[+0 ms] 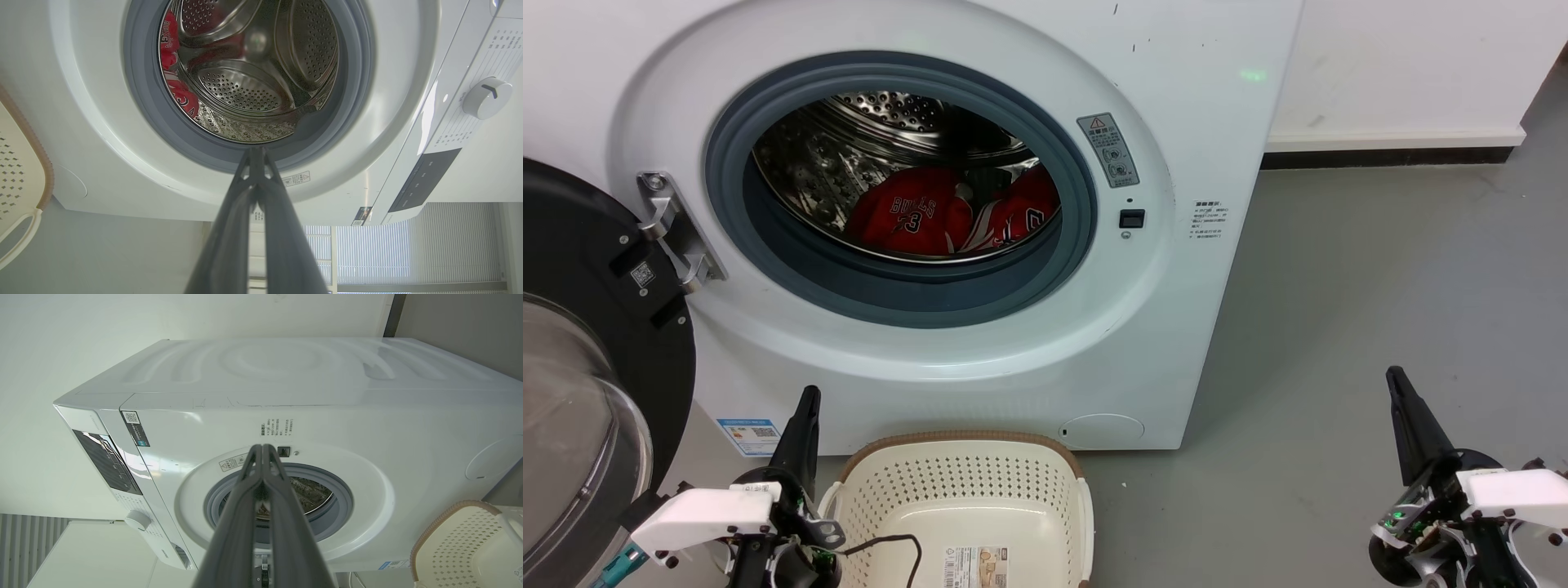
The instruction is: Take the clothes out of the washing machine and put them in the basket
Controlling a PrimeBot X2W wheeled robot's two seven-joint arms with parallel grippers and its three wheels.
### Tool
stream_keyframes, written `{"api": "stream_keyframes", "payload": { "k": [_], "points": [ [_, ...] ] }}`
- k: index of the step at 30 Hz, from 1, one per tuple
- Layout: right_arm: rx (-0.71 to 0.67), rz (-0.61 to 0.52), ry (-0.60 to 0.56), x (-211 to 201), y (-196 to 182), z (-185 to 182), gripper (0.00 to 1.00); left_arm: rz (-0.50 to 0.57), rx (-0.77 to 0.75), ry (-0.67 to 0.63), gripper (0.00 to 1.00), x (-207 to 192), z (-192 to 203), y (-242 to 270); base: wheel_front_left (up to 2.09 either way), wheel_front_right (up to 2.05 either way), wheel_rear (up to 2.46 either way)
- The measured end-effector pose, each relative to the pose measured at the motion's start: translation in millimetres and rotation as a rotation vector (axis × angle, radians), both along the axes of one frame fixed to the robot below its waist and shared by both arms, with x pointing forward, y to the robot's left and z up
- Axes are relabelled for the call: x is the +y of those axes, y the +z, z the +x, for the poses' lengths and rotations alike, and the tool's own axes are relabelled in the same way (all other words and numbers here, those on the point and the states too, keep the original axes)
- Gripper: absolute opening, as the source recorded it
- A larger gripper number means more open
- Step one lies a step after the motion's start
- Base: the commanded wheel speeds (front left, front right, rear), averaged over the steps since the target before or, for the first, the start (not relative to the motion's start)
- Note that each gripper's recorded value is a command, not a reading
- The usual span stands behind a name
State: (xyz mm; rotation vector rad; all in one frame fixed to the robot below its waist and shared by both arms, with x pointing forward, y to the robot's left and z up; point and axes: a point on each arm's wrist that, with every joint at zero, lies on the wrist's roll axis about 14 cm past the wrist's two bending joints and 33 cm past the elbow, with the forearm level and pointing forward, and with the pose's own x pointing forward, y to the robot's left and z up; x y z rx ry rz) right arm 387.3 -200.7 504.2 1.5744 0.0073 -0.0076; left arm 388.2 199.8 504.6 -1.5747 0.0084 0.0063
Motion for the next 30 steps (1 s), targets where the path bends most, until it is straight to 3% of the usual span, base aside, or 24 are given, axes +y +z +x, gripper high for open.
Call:
{"api": "stream_keyframes", "payload": {
  "k": [24, 25, 27, 28, 29, 30],
  "points": [
    [0.000, 0.000, 0.000, 0, 0, 0, 0.00, 0.000, 0.000, 0.000, 0.00, 0, 0, 0, 0.00, 0.00, 0.00],
    [0.000, 0.000, 0.000, 0, 0, 0, 1.00, 0.000, 0.000, 0.000, 1.00, 0, 0, 0, 0.00, 0.00, 0.00],
    [0.012, 0.001, 0.000, 0, -4, -2, 1.00, -0.001, 0.013, 0.000, 1.00, 0, -1, -4, 0.00, 0.00, 0.00],
    [0.028, 0.003, -0.001, 0, -9, -4, 0.00, -0.003, 0.029, 0.001, 0.00, -1, -4, -10, 0.00, 0.00, 0.00],
    [0.046, 0.004, -0.002, 0, -15, -7, 1.00, -0.005, 0.047, 0.001, 1.00, -1, -7, -16, 0.00, 0.00, 0.00],
    [0.063, 0.005, -0.003, 0, -21, -10, 1.00, -0.006, 0.067, 0.002, 1.00, -1, -10, -22, 0.00, 0.00, 0.00]
  ]
}}
